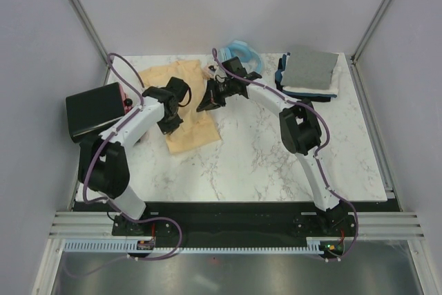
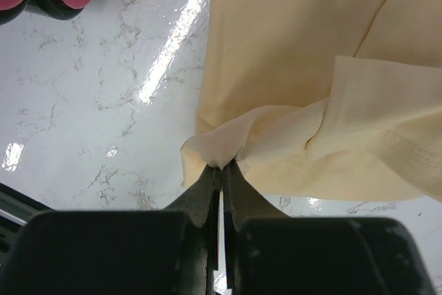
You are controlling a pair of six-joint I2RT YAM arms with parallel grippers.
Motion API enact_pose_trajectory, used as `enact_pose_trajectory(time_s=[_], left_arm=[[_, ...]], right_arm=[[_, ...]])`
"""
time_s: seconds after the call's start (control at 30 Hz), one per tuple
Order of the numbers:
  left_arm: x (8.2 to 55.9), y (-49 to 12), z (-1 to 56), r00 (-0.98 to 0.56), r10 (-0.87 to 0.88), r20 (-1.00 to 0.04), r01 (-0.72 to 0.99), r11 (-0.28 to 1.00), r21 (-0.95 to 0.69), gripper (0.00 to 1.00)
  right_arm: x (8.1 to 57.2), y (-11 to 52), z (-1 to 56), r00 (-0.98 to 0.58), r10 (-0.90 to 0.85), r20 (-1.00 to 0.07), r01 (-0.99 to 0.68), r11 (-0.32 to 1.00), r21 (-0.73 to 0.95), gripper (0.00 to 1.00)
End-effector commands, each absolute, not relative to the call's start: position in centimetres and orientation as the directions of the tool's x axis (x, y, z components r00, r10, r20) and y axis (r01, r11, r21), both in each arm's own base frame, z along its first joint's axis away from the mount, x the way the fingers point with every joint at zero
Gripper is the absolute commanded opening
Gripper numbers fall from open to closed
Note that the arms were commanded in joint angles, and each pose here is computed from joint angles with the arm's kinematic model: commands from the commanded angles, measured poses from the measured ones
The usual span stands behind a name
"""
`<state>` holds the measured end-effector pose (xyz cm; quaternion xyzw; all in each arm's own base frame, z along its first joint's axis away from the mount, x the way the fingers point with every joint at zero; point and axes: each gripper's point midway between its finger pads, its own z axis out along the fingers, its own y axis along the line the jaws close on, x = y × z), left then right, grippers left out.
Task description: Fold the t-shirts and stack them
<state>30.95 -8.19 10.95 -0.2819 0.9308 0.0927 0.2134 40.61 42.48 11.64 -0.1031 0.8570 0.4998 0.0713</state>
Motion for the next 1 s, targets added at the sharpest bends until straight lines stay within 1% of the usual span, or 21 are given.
enact_pose_trajectory(time_s=[0.0, 0.27, 0.47, 0.53, 0.57, 0.63, 0.67, 0.7, 0.73, 0.8, 0.83, 0.87, 0.97], left_arm=[[33.3, -7.4, 12.0, -0.738, -0.441, -0.51, -0.551, 0.831, 0.077, 0.02], [34.0, -7.1, 10.4, -0.75, -0.441, -0.493, -0.56, 0.82, 0.119, 0.02], [35.2, -7.1, 9.5, -0.77, -0.41, -0.488, -0.541, 0.825, 0.161, 0.02], [35.9, -7.2, 9.5, -0.77, -0.41, -0.489, -0.541, 0.826, 0.159, 0.02], [36.0, -7.2, 9.1, -0.774, -0.409, -0.483, -0.54, 0.825, 0.167, 0.02], [36.5, -7.4, 9.2, -0.77, -0.412, -0.488, -0.543, 0.824, 0.161, 0.02], [36.6, -7.4, 8.9, -0.776, -0.407, -0.482, -0.539, 0.825, 0.171, 0.02], [37.0, -7.5, 9.2, -0.772, -0.408, -0.488, -0.541, 0.825, 0.166, 0.04], [37.0, -7.4, 9.1, -0.769, -0.411, -0.49, -0.547, 0.819, 0.17, 0.13], [37.1, -7.0, 9.4, -0.764, -0.421, -0.489, -0.56, 0.809, 0.178, 0.17], [37.1, -6.7, 9.6, -0.754, -0.429, -0.497, -0.575, 0.797, 0.184, 0.22], [37.2, -6.4, 9.7, -0.747, -0.435, -0.502, -0.584, 0.79, 0.185, 0.24], [37.4, -5.6, 9.9, -0.733, -0.45, -0.51, -0.605, 0.775, 0.185, 0.24]], right_arm=[[42.4, 43.7, 13.6, -0.946, -0.072, -0.315, -0.314, 0.432, 0.845, 0.02], [43.3, 44.3, 12.8, -0.946, -0.047, -0.321, -0.31, 0.421, 0.852, 0.03], [43.5, 44.2, 10.8, -0.951, -0.044, -0.305, -0.292, 0.446, 0.846, 0.08], [43.6, 44.3, 10.4, -0.953, -0.044, -0.299, -0.287, 0.443, 0.849, 0.16], [43.5, 44.3, 9.7, -0.956, -0.045, -0.289, -0.278, 0.45, 0.849, 0.17], [43.9, 44.2, 9.3, -0.954, -0.034, -0.299, -0.279, 0.468, 0.838, 0.25], [44.0, 44.1, 9.3, -0.952, -0.032, -0.305, -0.284, 0.471, 0.836, 0.3], [44.2, 44.2, 9.3, -0.95, -0.028, -0.31, -0.286, 0.469, 0.835, 0.32], [44.4, 44.2, 9.4, -0.95, -0.023, -0.313, -0.287, 0.468, 0.836, 0.32], [45.0, 44.3, 10.0, -0.949, -0.002, -0.314, -0.28, 0.459, 0.843, 0.36], [45.2, 44.3, 10.3, -0.948, 0.008, -0.317, -0.279, 0.452, 0.847, 0.38], [45.4, 44.4, 10.7, -0.951, 0.028, -0.307, -0.262, 0.45, 0.854, 0.4], [46.7, 44.2, 11.9, -0.943, 0.073, -0.324, -0.264, 0.429, 0.864, 0.49]])
